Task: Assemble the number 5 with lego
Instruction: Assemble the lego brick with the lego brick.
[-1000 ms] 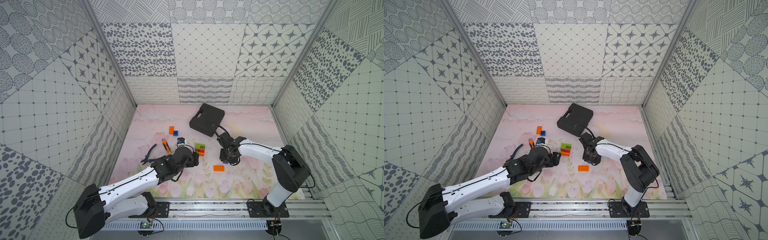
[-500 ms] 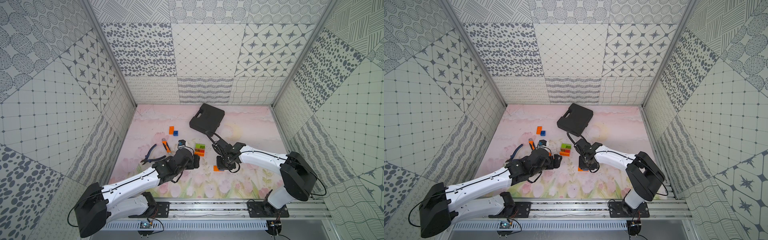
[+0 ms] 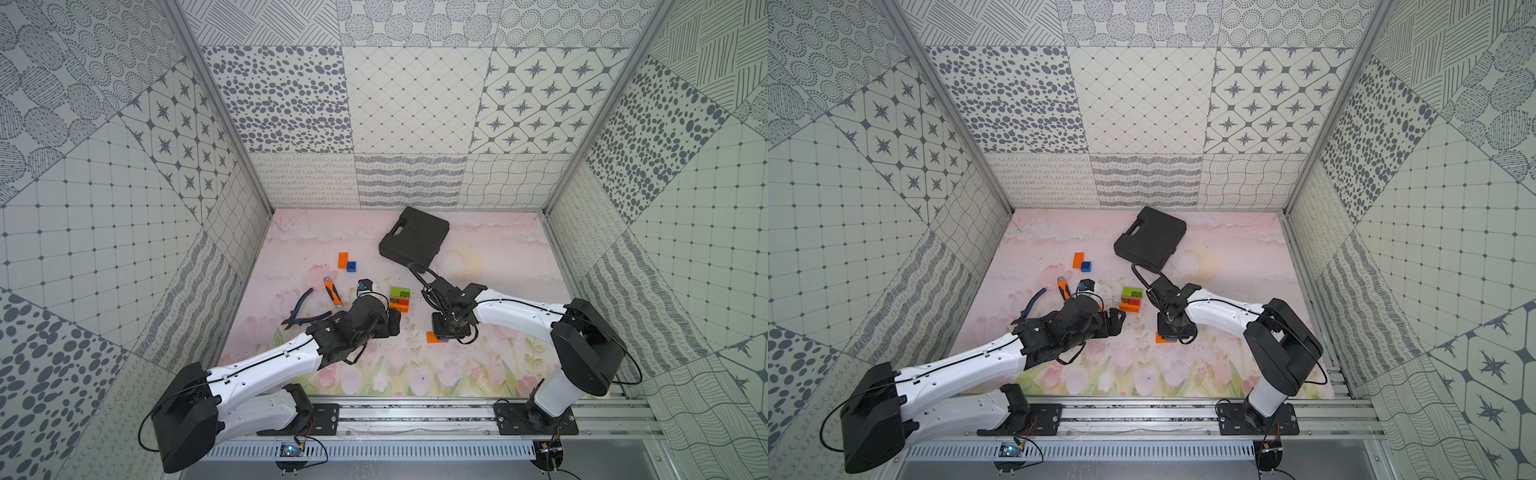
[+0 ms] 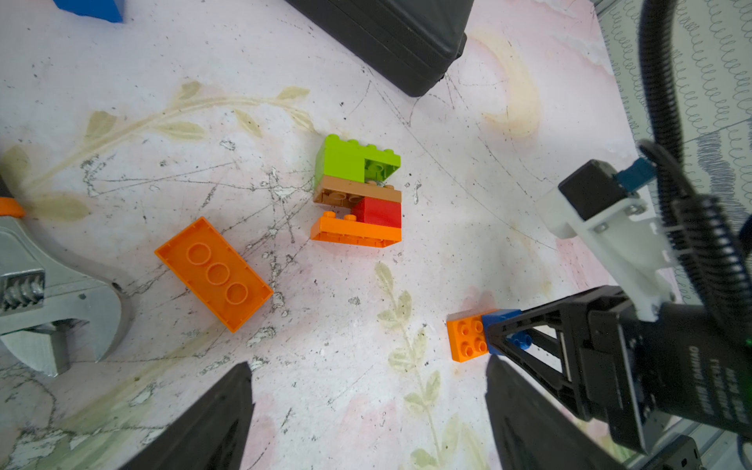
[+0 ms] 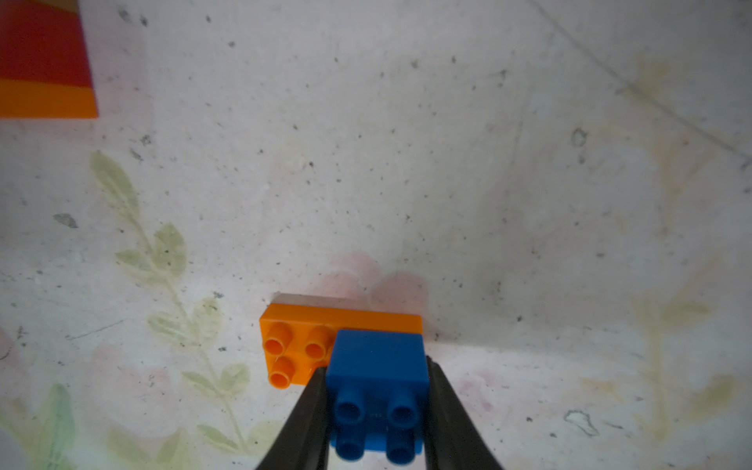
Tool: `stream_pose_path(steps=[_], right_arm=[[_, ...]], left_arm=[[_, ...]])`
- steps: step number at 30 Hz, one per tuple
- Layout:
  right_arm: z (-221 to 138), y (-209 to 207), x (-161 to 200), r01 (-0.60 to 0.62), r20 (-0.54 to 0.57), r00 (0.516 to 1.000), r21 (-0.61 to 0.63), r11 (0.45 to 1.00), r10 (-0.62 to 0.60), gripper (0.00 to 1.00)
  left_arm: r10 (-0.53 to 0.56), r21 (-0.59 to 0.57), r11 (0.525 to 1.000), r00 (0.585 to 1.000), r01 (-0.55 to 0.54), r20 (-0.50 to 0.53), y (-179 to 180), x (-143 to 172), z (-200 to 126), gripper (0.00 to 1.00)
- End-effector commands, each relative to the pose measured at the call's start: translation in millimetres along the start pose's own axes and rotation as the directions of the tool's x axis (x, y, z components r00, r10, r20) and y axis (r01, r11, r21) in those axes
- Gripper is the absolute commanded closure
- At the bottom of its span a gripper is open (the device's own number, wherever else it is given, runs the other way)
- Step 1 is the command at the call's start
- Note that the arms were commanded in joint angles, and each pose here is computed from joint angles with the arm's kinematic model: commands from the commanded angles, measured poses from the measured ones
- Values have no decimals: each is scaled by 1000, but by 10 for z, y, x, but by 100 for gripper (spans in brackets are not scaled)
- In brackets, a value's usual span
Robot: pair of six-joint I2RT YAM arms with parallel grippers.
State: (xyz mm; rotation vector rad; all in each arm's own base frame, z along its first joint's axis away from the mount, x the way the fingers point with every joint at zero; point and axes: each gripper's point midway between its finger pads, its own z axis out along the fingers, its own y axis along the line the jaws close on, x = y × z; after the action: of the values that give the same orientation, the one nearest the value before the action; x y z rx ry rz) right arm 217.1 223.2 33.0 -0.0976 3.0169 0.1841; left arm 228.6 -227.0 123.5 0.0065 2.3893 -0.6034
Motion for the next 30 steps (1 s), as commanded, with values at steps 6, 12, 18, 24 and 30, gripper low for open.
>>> stream_pose_path(steps=[6,12,18,24,30], right_arm=[[475,-218,296,-14,-121,992,93,996,25,69],[496,-246,304,-17,-132,991,117,993,32,65],[164,29,81,-34,-47,998,-5,999,34,58],[-79,106,-27,-21,-3,1000,-34,999,21,50],[-174,89,-40,-29,29,999,-44,999,30,48]], left_arm=[[5,23,1000,1000,-5,12,-101,-112,12,8],[12,10,1000,1000,-12,3,-101,-118,25,7],[18,15,1000,1000,-19,11,-144,-163,33,7],[44,23,999,999,-44,-11,-228,-188,61,8],[38,33,999,999,-37,-32,-259,-154,100,8]])
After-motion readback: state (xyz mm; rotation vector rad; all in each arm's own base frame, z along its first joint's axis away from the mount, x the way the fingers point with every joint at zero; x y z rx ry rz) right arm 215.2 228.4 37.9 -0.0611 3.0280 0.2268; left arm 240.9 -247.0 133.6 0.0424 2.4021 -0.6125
